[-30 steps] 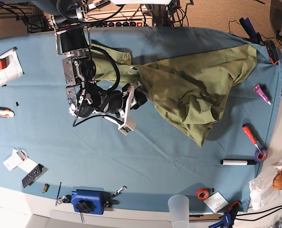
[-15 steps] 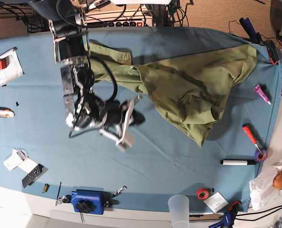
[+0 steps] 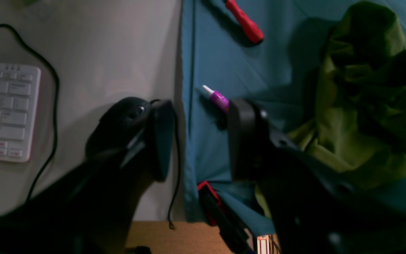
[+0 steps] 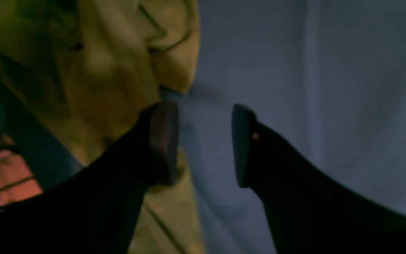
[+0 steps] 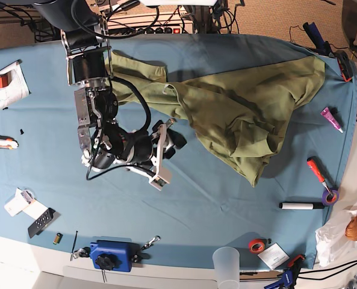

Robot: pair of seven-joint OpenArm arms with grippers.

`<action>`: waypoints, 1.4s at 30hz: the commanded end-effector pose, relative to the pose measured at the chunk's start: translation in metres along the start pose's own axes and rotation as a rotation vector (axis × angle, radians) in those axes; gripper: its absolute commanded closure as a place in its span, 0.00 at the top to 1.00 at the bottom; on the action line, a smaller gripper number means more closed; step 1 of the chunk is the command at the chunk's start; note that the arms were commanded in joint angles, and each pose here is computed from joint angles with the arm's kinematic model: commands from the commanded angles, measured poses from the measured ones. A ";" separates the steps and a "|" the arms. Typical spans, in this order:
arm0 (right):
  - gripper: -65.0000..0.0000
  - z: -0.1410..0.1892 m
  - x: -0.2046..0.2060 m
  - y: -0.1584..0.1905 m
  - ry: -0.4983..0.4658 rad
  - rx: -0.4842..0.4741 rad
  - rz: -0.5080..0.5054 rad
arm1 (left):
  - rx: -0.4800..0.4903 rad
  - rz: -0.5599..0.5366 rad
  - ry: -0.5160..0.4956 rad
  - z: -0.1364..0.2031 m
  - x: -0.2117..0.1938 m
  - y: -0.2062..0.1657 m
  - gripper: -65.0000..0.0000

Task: Layout the t-shirt on the table in an organized manner, then fold the t-shirt properly
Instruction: 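Move the right gripper over the shirt toward the left gripper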

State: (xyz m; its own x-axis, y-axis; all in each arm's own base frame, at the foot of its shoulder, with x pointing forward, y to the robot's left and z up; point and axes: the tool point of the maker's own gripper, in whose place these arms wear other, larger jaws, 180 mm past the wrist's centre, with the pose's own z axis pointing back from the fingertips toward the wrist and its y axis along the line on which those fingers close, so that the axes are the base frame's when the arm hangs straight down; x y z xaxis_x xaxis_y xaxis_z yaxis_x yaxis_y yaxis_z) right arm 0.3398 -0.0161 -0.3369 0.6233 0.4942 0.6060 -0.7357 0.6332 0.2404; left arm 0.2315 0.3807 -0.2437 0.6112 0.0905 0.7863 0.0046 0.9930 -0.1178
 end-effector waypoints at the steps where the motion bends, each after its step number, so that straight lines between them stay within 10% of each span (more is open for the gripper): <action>1: 0.39 0.008 0.019 -0.002 -0.054 -0.009 0.015 | 0.000 -0.034 -0.045 0.006 0.018 0.000 0.40; 13: 0.39 0.041 -0.002 -0.036 -0.306 -0.021 -0.153 | -0.002 -0.029 -0.047 0.005 0.017 0.000 0.40; 42: 0.39 -0.040 -0.003 0.065 -0.252 0.312 -0.195 | -0.037 0.058 -0.048 -0.006 -0.007 -0.014 0.40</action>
State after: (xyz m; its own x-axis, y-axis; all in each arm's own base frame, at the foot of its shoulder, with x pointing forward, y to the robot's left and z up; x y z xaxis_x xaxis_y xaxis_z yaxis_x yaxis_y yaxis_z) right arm 0.2881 0.0423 -0.3730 0.7370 0.2333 0.6343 -0.6516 0.4946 0.5752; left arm 0.2252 0.3626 -0.2671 0.6078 0.1785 0.7738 -0.0202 0.9776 -0.2096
